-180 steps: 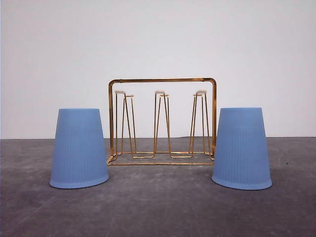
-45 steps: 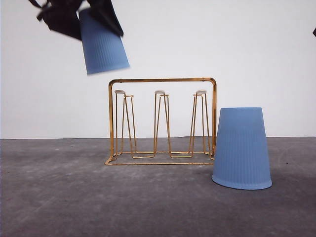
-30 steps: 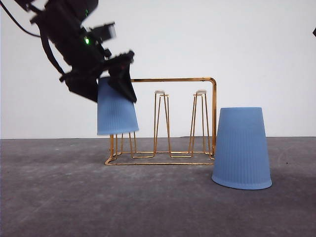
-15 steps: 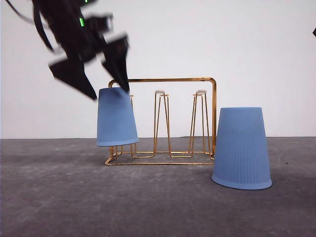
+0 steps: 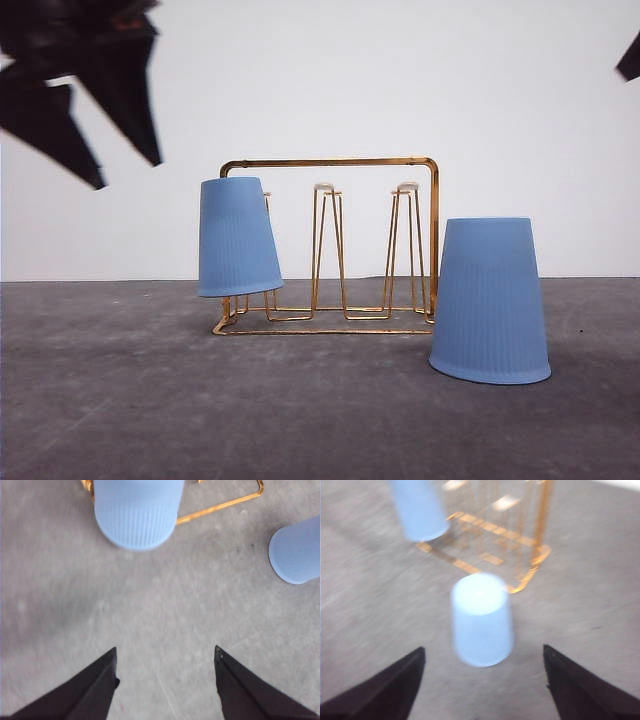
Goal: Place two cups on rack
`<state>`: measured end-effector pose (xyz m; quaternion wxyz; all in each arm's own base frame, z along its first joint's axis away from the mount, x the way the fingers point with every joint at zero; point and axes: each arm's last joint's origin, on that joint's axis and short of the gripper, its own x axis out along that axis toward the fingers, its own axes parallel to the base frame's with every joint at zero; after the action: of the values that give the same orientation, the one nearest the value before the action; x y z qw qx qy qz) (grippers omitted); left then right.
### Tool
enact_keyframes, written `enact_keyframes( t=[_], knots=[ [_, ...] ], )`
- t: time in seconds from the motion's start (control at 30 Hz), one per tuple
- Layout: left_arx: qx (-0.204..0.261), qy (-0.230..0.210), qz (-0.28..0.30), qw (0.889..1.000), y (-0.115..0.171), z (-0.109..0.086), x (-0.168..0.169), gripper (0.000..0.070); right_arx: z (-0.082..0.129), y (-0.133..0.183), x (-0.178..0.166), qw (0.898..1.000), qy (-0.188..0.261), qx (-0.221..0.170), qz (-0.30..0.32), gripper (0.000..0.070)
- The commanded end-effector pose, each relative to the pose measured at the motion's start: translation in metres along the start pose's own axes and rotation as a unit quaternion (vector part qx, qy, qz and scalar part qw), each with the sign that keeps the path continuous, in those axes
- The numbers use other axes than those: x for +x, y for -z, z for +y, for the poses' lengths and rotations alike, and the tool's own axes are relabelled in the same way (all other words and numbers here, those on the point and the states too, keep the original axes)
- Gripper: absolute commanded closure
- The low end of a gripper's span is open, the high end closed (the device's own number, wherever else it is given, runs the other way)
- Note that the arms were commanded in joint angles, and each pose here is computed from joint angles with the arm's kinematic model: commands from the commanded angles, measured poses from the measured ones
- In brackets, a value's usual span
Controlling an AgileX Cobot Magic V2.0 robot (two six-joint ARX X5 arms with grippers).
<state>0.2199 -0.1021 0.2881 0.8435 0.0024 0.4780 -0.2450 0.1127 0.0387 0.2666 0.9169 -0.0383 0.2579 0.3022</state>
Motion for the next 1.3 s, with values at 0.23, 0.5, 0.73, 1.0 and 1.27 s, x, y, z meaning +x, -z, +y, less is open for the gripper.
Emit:
enact_keyframes(
  t=[0.23,0.5,0.73,1.0,1.27],
  knots=[
    [-0.062,-0.01,-0.057,0.996,0.061,0.01,-0.02,0.0349,-0.007,-0.008,0.047,0.998,-0.036,0.007,0.049,0.0109],
    [-0.067,-0.01,-0.091,0.994,0.067,0.01,-0.034,0.0348,-0.019,-0.009,0.1,0.996,-0.046,0.024,0.069,0.0089],
    [-0.066,-0.01,-0.091,0.994,0.066,0.01,-0.034,0.0348,-0.03,-0.002,0.14,0.995,-0.044,0.051,0.072,0.0091],
    [-0.067,-0.01,-0.091,0.994,0.067,0.01,-0.034,0.0348,-0.033,0.008,0.16,0.993,-0.047,0.061,0.093,0.0339],
    [-0.067,-0.01,-0.09,0.994,0.067,0.01,-0.034,0.0348,-0.029,-0.019,0.138,0.99,-0.045,0.08,0.11,0.0382]
  ],
)
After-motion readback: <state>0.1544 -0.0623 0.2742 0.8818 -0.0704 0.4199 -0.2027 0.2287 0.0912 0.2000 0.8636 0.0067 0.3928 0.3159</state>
